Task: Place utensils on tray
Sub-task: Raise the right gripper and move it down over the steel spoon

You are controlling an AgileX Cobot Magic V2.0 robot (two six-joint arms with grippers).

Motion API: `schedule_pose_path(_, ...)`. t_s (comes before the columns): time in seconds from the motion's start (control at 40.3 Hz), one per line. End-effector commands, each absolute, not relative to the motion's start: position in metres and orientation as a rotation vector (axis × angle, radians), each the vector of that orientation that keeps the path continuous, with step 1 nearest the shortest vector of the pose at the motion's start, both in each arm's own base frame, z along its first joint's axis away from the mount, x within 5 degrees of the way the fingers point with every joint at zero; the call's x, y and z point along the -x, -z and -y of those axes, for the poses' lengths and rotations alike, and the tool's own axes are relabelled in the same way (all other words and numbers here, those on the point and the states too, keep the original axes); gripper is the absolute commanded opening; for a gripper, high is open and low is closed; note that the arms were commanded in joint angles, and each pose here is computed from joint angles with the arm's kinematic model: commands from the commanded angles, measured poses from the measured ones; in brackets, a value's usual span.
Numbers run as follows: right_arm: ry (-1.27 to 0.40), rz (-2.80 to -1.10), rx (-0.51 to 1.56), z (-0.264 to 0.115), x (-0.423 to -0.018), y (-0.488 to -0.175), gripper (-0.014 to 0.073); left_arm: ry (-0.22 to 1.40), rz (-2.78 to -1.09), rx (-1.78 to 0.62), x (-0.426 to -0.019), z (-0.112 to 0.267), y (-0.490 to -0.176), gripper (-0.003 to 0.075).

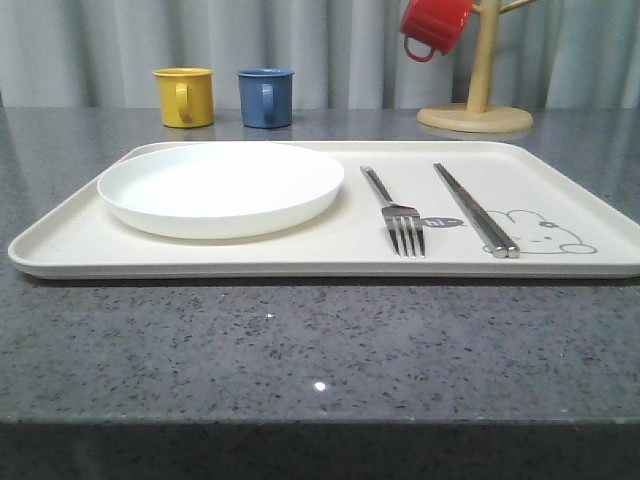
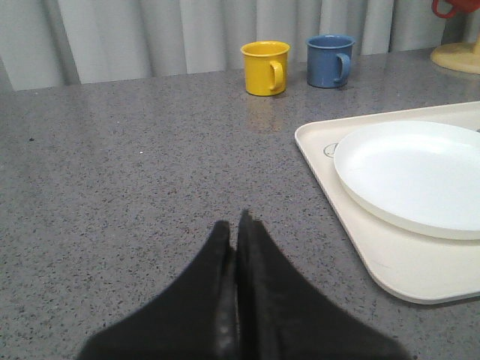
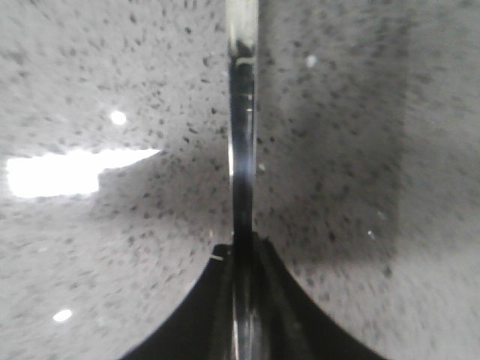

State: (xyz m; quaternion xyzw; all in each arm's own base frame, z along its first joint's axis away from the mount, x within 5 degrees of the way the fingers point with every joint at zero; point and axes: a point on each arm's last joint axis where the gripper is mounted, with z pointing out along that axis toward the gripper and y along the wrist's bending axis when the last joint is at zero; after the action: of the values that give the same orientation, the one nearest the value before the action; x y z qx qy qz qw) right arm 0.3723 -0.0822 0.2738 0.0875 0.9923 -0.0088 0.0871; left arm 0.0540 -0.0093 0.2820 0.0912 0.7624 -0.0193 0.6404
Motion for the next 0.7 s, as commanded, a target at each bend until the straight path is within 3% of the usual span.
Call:
schedule_pose_path(0.0,0.026,-2.888,-0.369,0.072,-0.348,-0.323,-0.0046,0.064,-1.647,-0.176,-0.055,0.009,-0.297,-0.0018)
schedule_pose_path(0.298,-0.03,-2.806,-0.204,0.003,-0.327,-0.363,-0.0046,0.064,-1.647,-0.176,-0.055,0.009,-0.297,-0.0018)
schedule_pose_path(0.671,-0.115,-2.877,-0.064,-0.078,-0.335,-0.34,-0.0046,0.064,-1.647,-0.176,-0.055,0.009,-0.297,-0.0018)
